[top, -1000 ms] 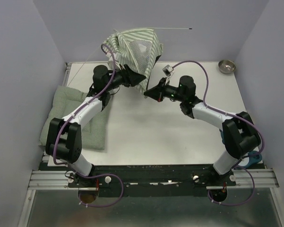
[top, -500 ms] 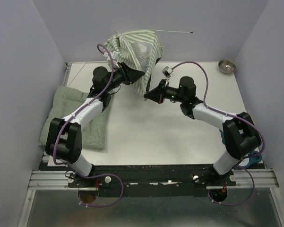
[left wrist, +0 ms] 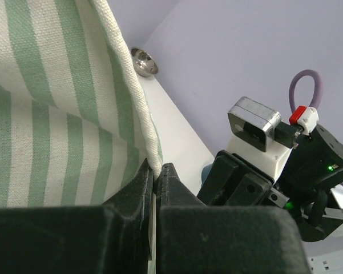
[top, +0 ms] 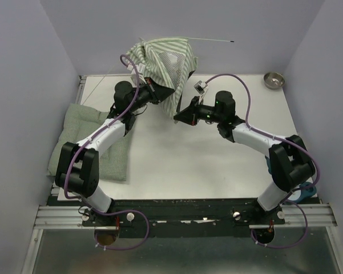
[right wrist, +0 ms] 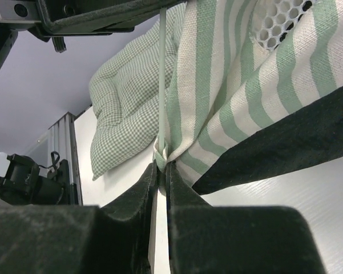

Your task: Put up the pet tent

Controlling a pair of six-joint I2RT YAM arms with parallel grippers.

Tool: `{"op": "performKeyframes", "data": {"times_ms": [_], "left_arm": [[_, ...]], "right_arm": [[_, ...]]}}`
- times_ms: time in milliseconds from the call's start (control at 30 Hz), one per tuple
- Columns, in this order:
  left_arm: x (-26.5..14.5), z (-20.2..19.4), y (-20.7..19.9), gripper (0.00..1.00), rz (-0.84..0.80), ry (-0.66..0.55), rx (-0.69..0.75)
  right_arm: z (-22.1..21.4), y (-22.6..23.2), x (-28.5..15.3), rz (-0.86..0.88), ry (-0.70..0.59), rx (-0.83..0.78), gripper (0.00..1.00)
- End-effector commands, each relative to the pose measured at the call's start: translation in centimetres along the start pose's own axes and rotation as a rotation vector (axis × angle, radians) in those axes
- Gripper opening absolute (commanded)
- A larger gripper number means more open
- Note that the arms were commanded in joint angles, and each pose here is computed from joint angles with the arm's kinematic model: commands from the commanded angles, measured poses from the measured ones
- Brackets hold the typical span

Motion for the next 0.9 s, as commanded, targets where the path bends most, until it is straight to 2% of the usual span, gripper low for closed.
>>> {"op": "performKeyframes", "data": {"times_ms": [0, 67, 233, 300, 333, 533, 667, 867], "left_arm": [[0.1, -2.3, 0.6, 0.00, 0.016, 0.119, 0.056], [0.1, -2.7, 0.8, 0.00, 0.021, 0.141, 0.068], [0.3, -4.0, 1.1, 0.00, 0.044, 0.209, 0.117], [0.3, -4.2, 1.3, 0.00, 0.055, 0.226, 0.132], [0.2, -4.3, 1.5, 0.00, 0.062, 0.233, 0.135], [-0.1, -3.9, 1.3, 0.00, 0.073, 0.249, 0.178], [-0.1, -3.3, 1.8, 0.00, 0.097, 0.239, 0.181], [0.3, -2.9, 1.7, 0.00, 0.084, 0.230, 0.173]], "right_arm": [[3.3, 0.9, 0.8, 0.051, -0.053, -0.054, 0.14], [3.6, 0.7, 1.1, 0.048, -0.054, -0.063, 0.11], [4.1, 0.3, 1.7, 0.064, -0.040, -0.085, 0.11], [4.3, 0.4, 1.7, 0.073, -0.034, -0.117, 0.01], [4.3, 0.2, 1.6, 0.071, -0.027, -0.139, 0.01], [3.3, 0.7, 0.8, 0.095, 0.037, -0.215, 0.01], [2.7, 1.0, 0.3, 0.111, 0.064, -0.211, 0.11], [2.7, 0.9, 0.3, 0.099, 0.068, -0.210, 0.13]]}}
Point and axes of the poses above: each gripper's point midway between its finger pads, its own x axis out along the fingers, its own y axis along the line the jaws close on, z = x × y, the point moved 7 cm from there along -x, back along the fingers, and after that the axes turned 6 degrees about -x, right-handed, at the moved point
